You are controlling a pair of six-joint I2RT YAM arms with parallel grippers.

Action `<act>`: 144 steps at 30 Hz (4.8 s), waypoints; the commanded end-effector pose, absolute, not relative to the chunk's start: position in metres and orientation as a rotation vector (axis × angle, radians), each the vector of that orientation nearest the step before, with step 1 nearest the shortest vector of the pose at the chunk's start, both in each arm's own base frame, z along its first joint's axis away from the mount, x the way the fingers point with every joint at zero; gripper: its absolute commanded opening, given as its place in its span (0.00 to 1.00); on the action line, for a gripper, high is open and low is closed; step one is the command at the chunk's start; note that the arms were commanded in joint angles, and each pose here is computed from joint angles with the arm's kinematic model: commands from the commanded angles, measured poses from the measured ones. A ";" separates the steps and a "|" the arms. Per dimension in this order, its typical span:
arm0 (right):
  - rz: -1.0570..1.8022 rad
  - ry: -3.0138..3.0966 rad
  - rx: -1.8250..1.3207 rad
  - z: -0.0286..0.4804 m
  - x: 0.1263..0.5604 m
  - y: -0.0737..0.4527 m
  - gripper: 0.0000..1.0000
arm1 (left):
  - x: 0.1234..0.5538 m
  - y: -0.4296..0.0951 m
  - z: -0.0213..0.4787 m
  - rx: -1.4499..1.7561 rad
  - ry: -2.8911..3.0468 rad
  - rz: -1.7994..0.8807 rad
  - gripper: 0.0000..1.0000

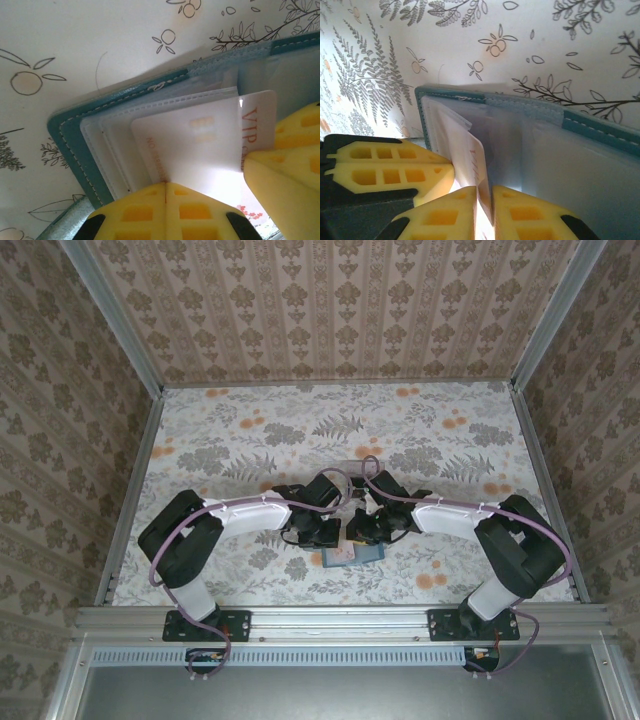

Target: Take the credit cards out of the card holder

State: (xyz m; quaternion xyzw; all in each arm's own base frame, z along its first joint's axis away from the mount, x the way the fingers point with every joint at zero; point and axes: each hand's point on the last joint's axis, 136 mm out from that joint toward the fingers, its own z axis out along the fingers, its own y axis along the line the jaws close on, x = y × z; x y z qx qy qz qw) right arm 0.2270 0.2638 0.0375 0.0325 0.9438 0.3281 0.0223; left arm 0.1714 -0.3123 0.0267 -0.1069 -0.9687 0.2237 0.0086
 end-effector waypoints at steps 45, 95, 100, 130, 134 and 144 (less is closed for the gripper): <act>0.745 2.954 -0.008 0.055 0.227 0.237 0.11 | 0.160 -0.302 0.021 -0.373 -3.012 0.598 0.00; 0.549 2.767 -0.451 0.133 0.256 0.208 0.00 | 0.187 -0.256 0.062 -0.217 -3.195 0.695 0.03; 0.358 2.676 -0.844 0.131 0.272 0.199 0.00 | 0.187 -0.243 0.060 -0.180 -3.205 0.696 0.03; -0.079 2.070 -1.979 0.141 0.359 0.205 0.00 | 0.190 -0.210 0.058 -0.068 -3.223 0.690 0.03; -0.087 2.080 -2.005 0.138 0.372 0.206 0.00 | 0.192 -0.207 0.058 -0.053 -3.223 0.690 0.03; -0.081 2.122 -2.061 0.126 0.393 0.204 0.00 | 0.197 -0.201 0.057 -0.017 -3.218 0.697 0.03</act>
